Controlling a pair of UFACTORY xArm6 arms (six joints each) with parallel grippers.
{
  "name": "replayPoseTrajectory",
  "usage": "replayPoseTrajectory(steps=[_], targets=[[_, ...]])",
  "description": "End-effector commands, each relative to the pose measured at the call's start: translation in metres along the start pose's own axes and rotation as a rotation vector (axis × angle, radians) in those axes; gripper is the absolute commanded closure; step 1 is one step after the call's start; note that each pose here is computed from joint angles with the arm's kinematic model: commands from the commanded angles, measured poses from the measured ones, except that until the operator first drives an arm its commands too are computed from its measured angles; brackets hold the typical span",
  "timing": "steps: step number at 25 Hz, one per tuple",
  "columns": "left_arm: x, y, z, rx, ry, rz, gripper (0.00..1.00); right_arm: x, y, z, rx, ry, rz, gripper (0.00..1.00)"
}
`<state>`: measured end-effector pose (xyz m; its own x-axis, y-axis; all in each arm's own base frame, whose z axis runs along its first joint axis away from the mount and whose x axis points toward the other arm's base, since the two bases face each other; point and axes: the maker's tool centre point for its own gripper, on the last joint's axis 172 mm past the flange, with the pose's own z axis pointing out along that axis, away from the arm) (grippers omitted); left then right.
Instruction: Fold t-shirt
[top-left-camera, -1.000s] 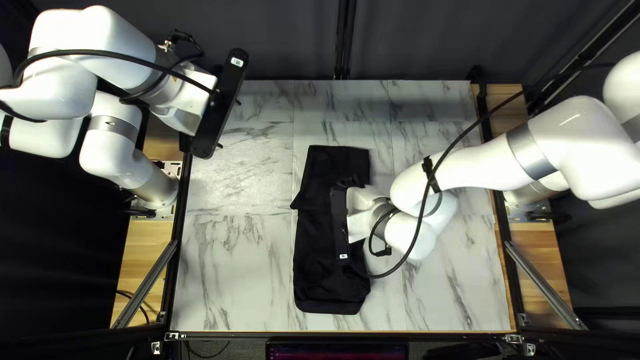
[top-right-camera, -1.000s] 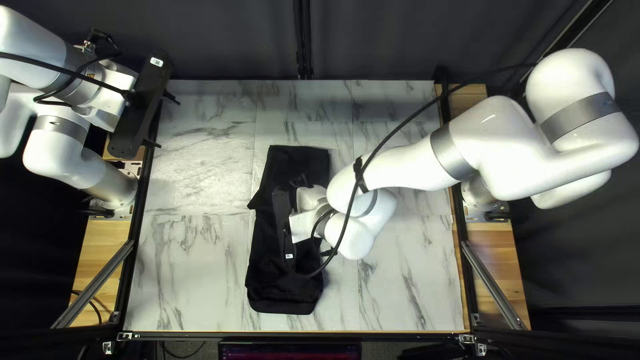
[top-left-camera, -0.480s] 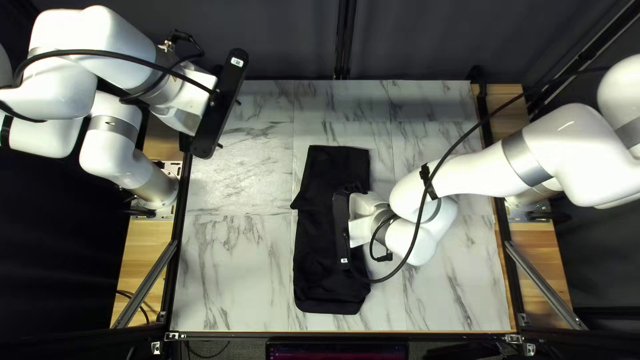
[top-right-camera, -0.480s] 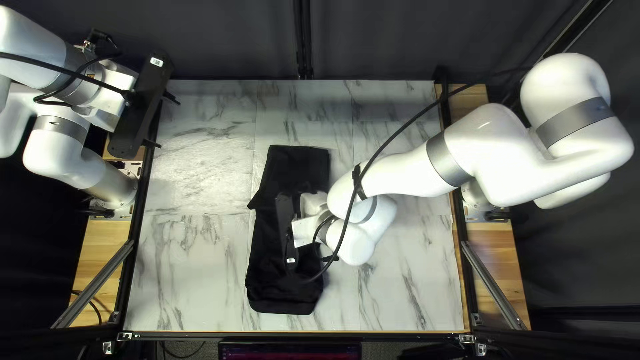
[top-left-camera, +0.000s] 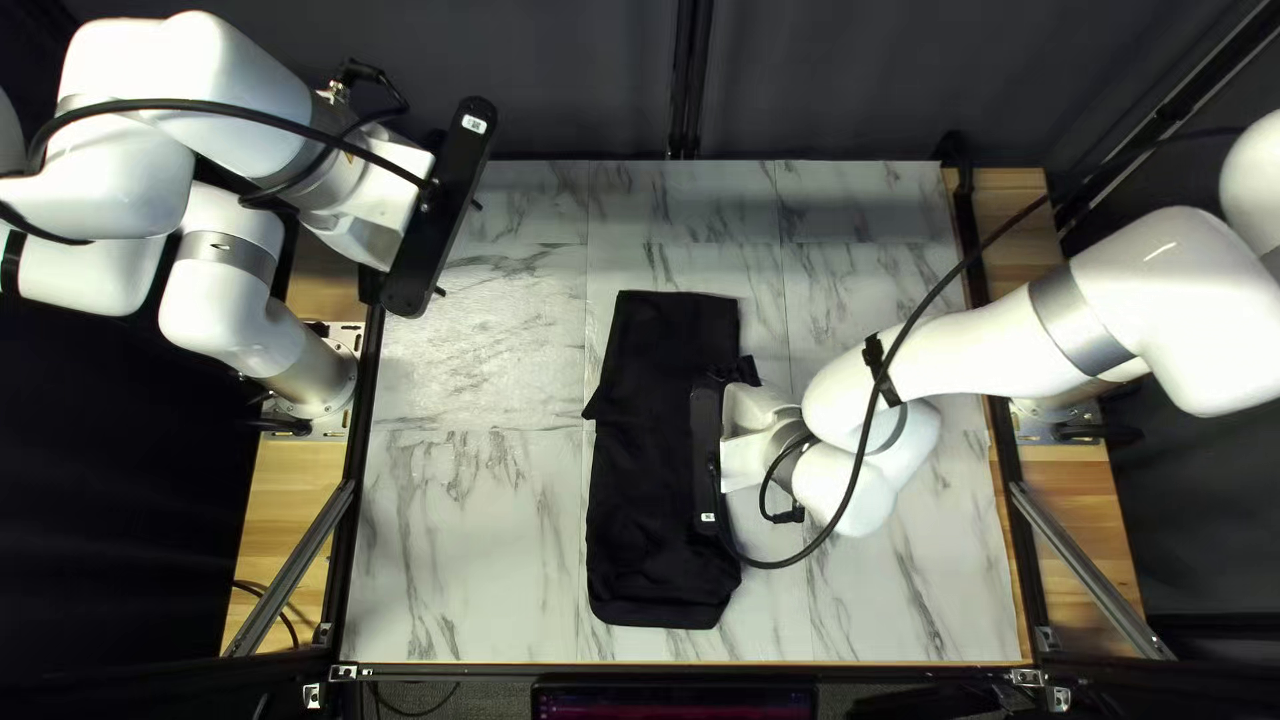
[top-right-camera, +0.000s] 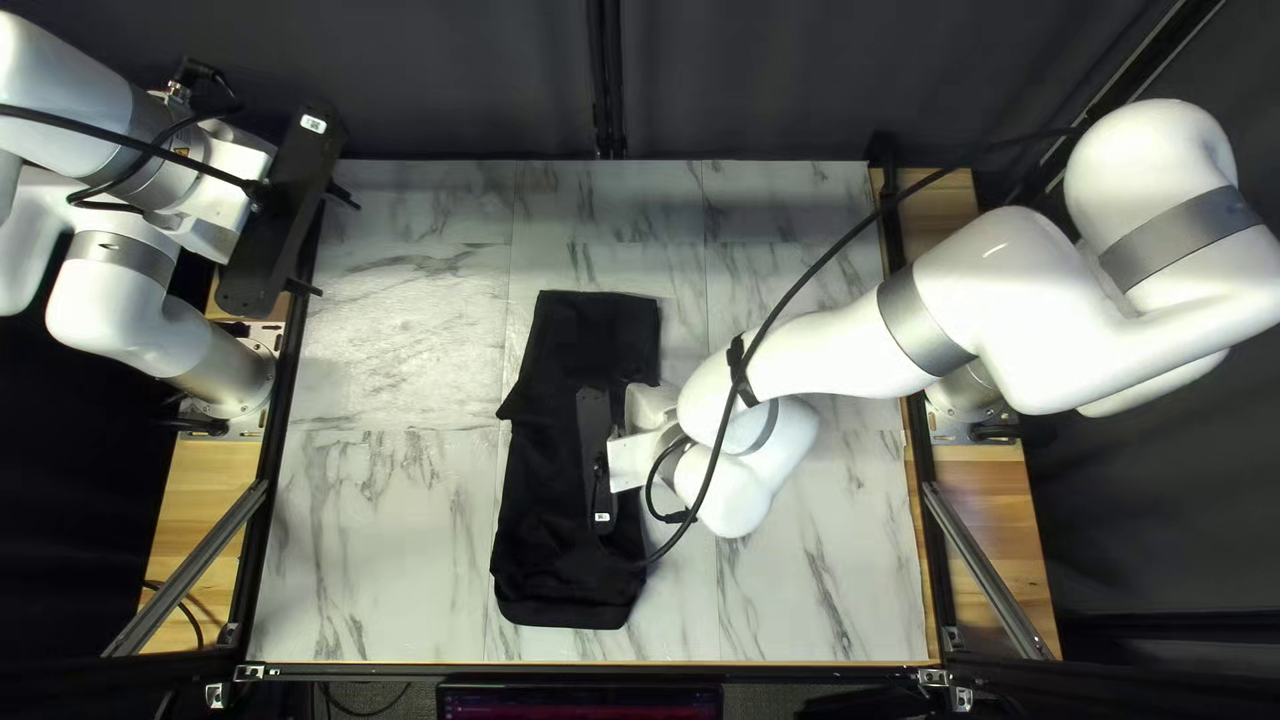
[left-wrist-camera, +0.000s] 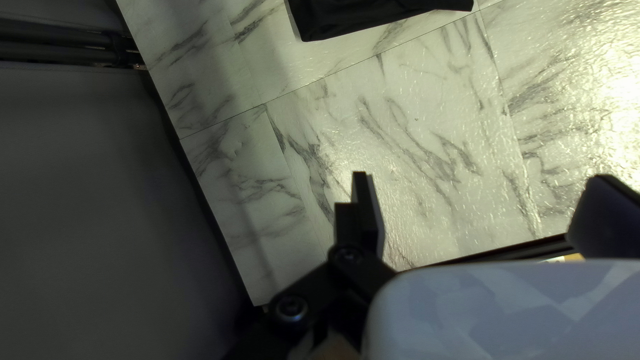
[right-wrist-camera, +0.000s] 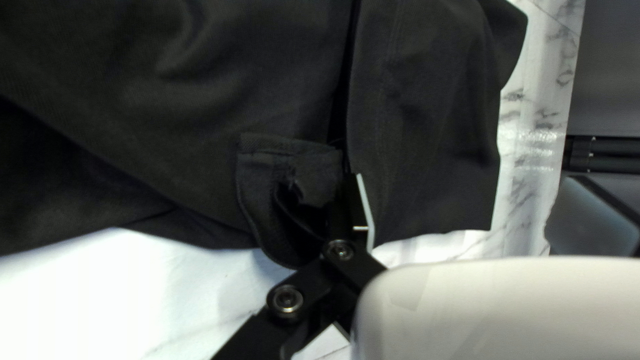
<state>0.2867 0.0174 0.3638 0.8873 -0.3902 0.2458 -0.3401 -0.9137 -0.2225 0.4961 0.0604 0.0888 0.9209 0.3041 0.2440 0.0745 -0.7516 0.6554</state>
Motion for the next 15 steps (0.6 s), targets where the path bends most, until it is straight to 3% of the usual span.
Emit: replayPoseTrajectory(steps=[1,2,4,5,10,11,12,15], targets=[[0.000,0.000,0.000,0.000,0.000,0.000,0.00,-0.001,-0.001,-0.001,-0.010,0.000,-0.004,0.00],[0.000,0.000,0.000,0.000,0.000,0.000,0.00,-0.001,-0.001,-0.001,-0.012,0.000,-0.003,0.00],[0.000,0.000,0.000,0.000,0.000,0.000,0.00,0.000,-0.002,-0.002,-0.014,0.001,-0.004,0.23],[0.000,0.000,0.000,0.000,0.000,0.000,0.00,0.001,-0.004,-0.002,-0.014,0.002,-0.005,0.29],[0.000,0.000,0.000,0.000,0.000,0.000,0.00,0.001,-0.018,0.004,-0.004,0.001,-0.018,0.37],[0.000,0.000,0.000,0.000,0.000,0.000,0.00,-0.001,-0.018,0.004,-0.002,0.000,-0.018,0.95],[0.000,0.000,0.000,0.000,0.000,0.000,0.00,-0.001,-0.018,0.004,-0.002,-0.001,-0.018,1.00],[0.000,0.000,0.000,0.000,0.000,0.000,0.00,-0.001,-0.015,0.000,-0.006,-0.001,-0.018,1.00]])
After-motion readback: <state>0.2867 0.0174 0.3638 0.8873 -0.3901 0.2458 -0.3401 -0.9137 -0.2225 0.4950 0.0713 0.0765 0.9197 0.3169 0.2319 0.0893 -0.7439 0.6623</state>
